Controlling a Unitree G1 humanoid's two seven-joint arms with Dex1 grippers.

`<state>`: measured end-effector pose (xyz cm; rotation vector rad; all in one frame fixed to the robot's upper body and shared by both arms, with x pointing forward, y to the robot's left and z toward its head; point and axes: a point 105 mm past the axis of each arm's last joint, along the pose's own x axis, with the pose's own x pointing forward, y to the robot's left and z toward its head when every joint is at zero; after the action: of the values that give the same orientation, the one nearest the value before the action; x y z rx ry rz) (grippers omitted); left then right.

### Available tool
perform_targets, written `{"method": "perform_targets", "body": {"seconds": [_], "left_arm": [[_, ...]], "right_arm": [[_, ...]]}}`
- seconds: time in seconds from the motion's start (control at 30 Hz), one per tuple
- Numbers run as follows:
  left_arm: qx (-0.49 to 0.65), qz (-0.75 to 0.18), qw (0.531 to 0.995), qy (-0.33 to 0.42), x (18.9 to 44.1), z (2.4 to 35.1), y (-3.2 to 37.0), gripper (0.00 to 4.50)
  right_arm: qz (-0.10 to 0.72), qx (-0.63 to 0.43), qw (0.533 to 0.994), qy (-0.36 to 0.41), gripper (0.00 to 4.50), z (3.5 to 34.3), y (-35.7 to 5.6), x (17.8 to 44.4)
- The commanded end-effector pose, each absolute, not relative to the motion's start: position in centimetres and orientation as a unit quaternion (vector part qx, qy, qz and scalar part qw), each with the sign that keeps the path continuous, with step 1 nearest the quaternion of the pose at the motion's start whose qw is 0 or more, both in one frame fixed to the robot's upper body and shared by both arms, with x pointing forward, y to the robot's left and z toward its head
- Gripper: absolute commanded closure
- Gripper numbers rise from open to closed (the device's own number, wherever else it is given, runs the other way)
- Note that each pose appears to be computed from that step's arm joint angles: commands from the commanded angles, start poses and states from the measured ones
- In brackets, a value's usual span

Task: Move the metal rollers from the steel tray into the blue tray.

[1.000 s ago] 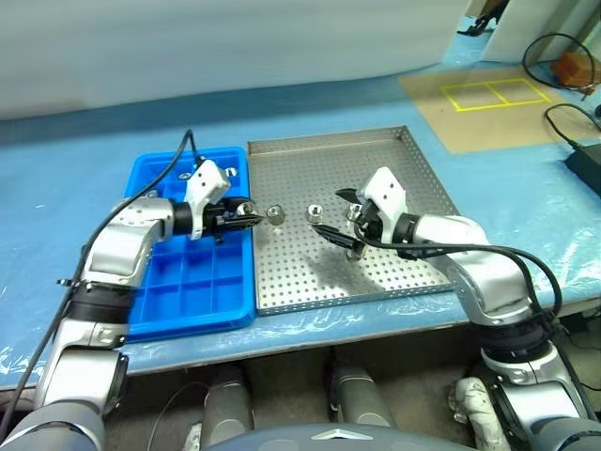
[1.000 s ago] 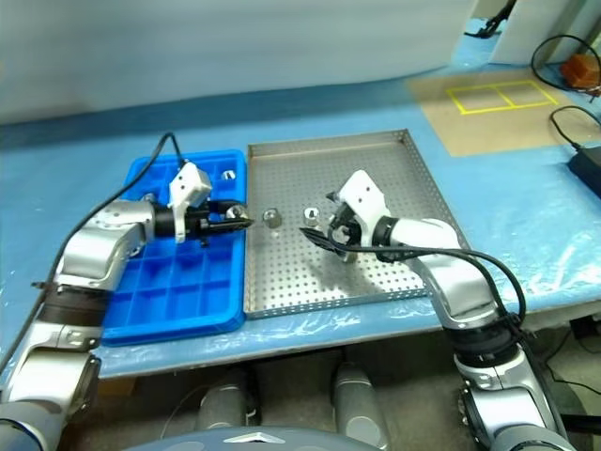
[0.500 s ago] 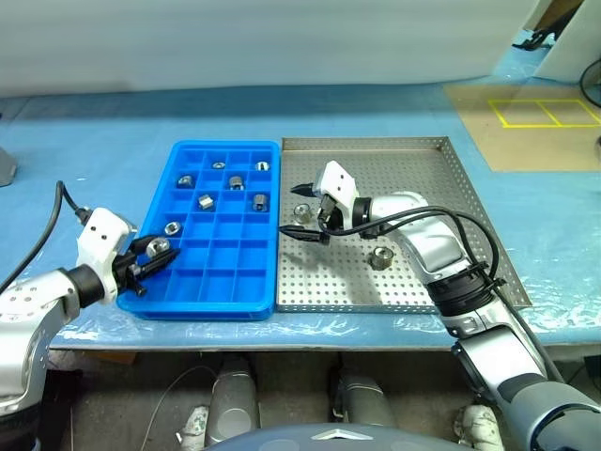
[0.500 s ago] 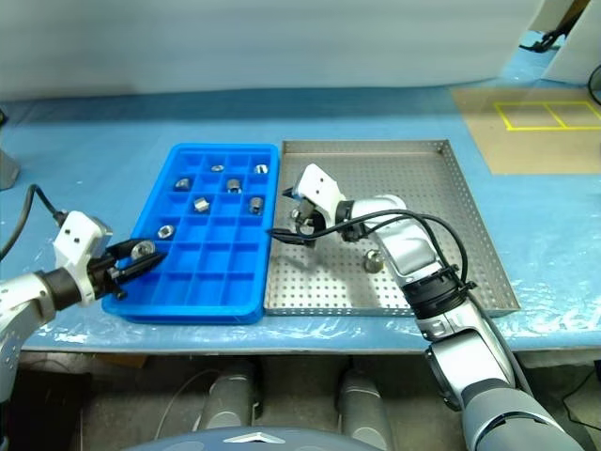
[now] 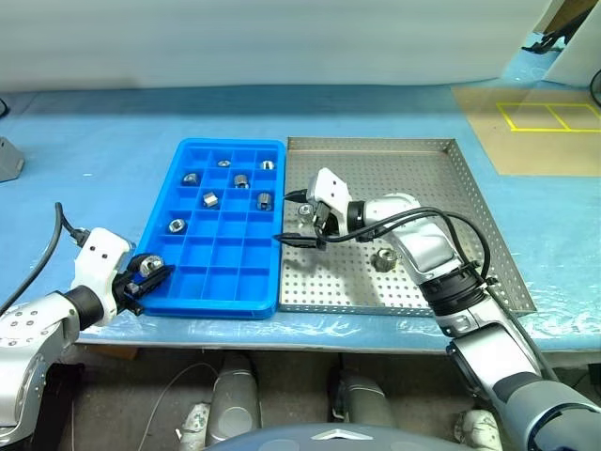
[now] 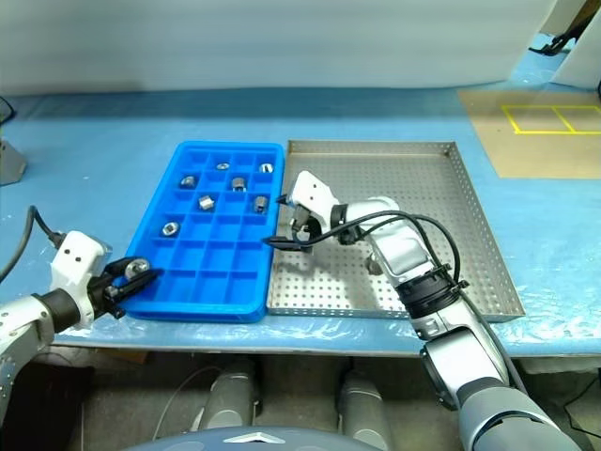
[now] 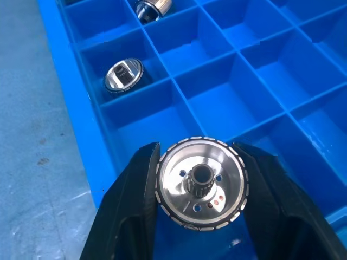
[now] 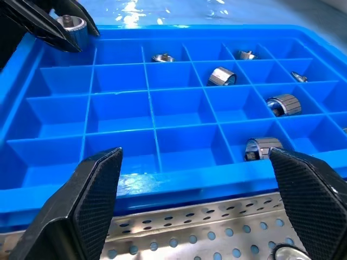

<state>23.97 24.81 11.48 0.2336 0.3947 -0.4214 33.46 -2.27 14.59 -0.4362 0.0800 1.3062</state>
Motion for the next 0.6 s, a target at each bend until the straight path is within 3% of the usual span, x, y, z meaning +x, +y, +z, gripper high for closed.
{"method": "perform_targets", "body": {"seconds": [0.03,0.33,0.53,0.6], "left_arm": [[0.128,-0.209,0.952,0.181,23.89,12.08,24.49,2.77],[0.126,-0.202,0.952,0.194,23.94,11.51,24.96,2.77],[0.126,-0.195,0.953,0.196,24.31,11.31,25.22,0.83],[0.123,-0.203,0.953,0.189,24.55,11.76,24.99,0.83]], "right_arm": [[0.625,-0.199,0.755,0.019,0.00,15.72,-1.75,32.47],[0.616,-0.207,0.760,0.018,0.00,15.71,-1.82,32.91],[0.612,-0.207,0.763,0.016,0.00,15.73,-1.88,33.02],[0.611,-0.207,0.764,0.016,0.00,15.79,-1.97,33.06]]}}
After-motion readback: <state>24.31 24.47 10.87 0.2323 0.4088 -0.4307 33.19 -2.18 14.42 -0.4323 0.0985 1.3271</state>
